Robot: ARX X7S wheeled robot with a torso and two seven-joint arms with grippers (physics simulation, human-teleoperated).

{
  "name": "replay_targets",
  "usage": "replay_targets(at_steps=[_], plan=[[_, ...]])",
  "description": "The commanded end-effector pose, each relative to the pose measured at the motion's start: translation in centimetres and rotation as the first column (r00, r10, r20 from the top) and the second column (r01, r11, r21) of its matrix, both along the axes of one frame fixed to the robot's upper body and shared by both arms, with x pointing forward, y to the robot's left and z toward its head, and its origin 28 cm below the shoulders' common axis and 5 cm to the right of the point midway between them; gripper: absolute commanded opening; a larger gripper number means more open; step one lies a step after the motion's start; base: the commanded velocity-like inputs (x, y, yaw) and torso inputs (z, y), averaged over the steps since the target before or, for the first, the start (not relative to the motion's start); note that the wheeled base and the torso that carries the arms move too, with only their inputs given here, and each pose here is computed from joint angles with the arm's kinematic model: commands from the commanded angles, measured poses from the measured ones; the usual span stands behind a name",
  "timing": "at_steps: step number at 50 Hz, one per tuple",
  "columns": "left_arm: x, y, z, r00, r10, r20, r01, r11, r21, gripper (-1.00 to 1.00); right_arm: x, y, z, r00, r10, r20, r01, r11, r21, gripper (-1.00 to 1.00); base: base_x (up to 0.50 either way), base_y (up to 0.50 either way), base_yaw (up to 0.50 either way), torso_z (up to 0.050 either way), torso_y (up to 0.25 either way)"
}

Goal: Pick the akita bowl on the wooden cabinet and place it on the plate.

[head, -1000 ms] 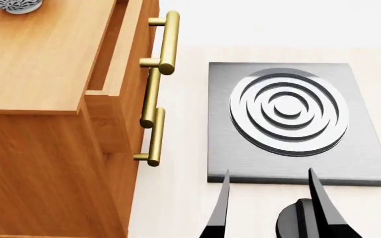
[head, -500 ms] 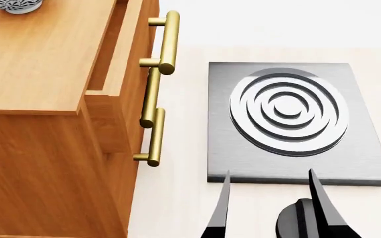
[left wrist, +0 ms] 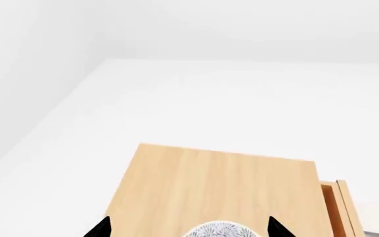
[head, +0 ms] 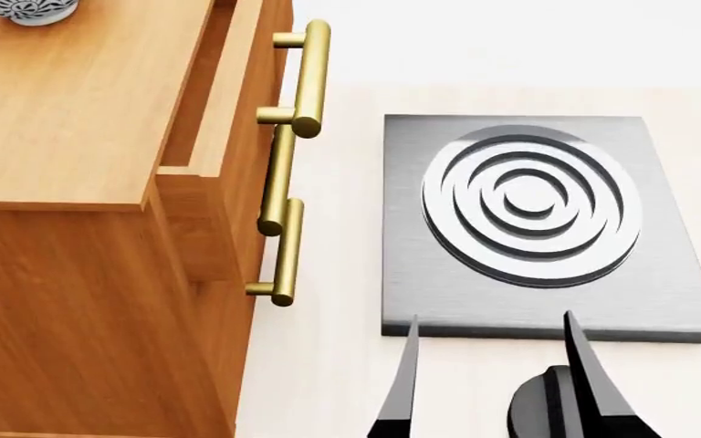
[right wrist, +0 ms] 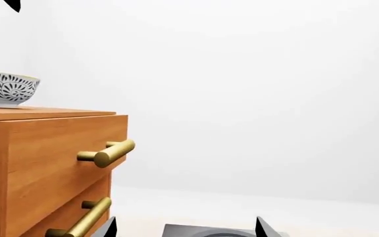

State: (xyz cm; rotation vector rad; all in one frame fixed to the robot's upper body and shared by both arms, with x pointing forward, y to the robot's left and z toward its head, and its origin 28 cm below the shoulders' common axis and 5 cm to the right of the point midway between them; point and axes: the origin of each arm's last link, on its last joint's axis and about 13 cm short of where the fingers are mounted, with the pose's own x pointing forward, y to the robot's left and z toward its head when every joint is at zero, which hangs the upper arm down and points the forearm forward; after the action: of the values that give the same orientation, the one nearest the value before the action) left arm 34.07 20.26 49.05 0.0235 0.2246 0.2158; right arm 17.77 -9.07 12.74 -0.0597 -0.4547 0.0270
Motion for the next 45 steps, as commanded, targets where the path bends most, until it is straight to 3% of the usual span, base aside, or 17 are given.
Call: replay_targets(at_steps=[1, 3, 8, 10, 16, 19, 20, 22, 35, 37, 45], plan=[[-0.1, 0.1, -0.2, 0.999, 0.027, -0.037, -0.027, 1.0, 0.012, 1.0, 0.1, 0.1, -0.1, 1.0, 0.007, -0.002, -0.007, 1.0, 0.003, 1.0, 0.0, 0.0, 0.0, 0.0, 0.0], [-0.2, 0.1, -0.6, 0.996, 0.025, -0.081, -0.027, 0.999, -0.023, 1.0, 0.1, 0.1, -0.1, 1.0, 0.011, -0.003, -0.011, 1.0, 0.004, 1.0, 0.0, 0.0, 0.0, 0.0, 0.0], [-0.6, 0.1, -0.6, 0.993, 0.029, -0.118, -0.024, 0.999, 0.043, 1.0, 0.3, 0.2, -0.4, 1.0, 0.019, -0.012, -0.019, 1.0, 0.012, 1.0, 0.0, 0.0, 0.0, 0.0, 0.0], [-0.7, -0.1, -0.5, 0.992, 0.021, -0.126, -0.019, 1.0, 0.018, 1.0, 0.3, 0.3, -0.3, 1.0, 0.022, -0.012, -0.022, 1.0, 0.008, 1.0, 0.0, 0.0, 0.0, 0.0, 0.0], [-1.3, -0.2, 0.2, 0.992, -0.021, -0.126, 0.035, 0.993, 0.111, 1.0, -0.1, 0.4, 0.0, 1.0, 0.027, -0.001, -0.027, 1.0, 0.002, 1.0, 0.0, 0.0, 0.0, 0.0, 0.0], [-1.8, -0.3, 0.6, 0.992, -0.023, -0.127, 0.035, 0.995, 0.098, 1.0, -0.1, 0.6, -0.1, 0.999, 0.035, -0.004, -0.035, 0.999, -0.004, 1.0, 0.0, 0.0, 0.0, 0.0, 0.0], [-2.2, 0.0, 1.1, 0.993, -0.003, -0.12, 0.007, 0.999, 0.033, 1.0, -0.1, 0.5, -0.1, 0.999, 0.036, -0.004, -0.036, 0.999, -0.003, 1.0, 0.0, 0.0, 0.0, 0.0, 0.0], [-2.4, 0.2, 1.3, 0.992, -0.013, -0.122, 0.022, 0.997, 0.068, 1.0, -0.1, 0.5, 0.0, 0.999, 0.039, -0.003, -0.039, 0.999, 0.003, 1.0, 0.0, 0.0, 0.0, 0.0, 0.0], [-1.6, -0.3, 0.9, 0.995, 0.049, -0.083, -0.046, 0.998, 0.037, 1.0, 0.1, 0.7, -0.3, 0.999, 0.044, -0.01, -0.044, 0.999, -0.005, 1.0, 0.0, 0.0, 0.0, 0.0, -0.031], [-1.6, -0.3, 0.9, 0.996, 0.008, -0.085, -0.004, 0.999, 0.049, 1.0, 0.1, 0.7, -0.2, 0.999, 0.043, -0.01, -0.043, 0.999, -0.006, 1.0, 0.0, 0.0, 0.0, 0.0, -0.02], [-1.5, 0.0, 0.9, 0.997, 0.016, -0.077, -0.011, 0.998, 0.068, 1.0, 0.1, 0.6, -0.2, 0.999, 0.043, -0.011, -0.043, 0.999, -0.005, 1.0, 0.0, 0.0, 0.0, 0.0, 0.0]])
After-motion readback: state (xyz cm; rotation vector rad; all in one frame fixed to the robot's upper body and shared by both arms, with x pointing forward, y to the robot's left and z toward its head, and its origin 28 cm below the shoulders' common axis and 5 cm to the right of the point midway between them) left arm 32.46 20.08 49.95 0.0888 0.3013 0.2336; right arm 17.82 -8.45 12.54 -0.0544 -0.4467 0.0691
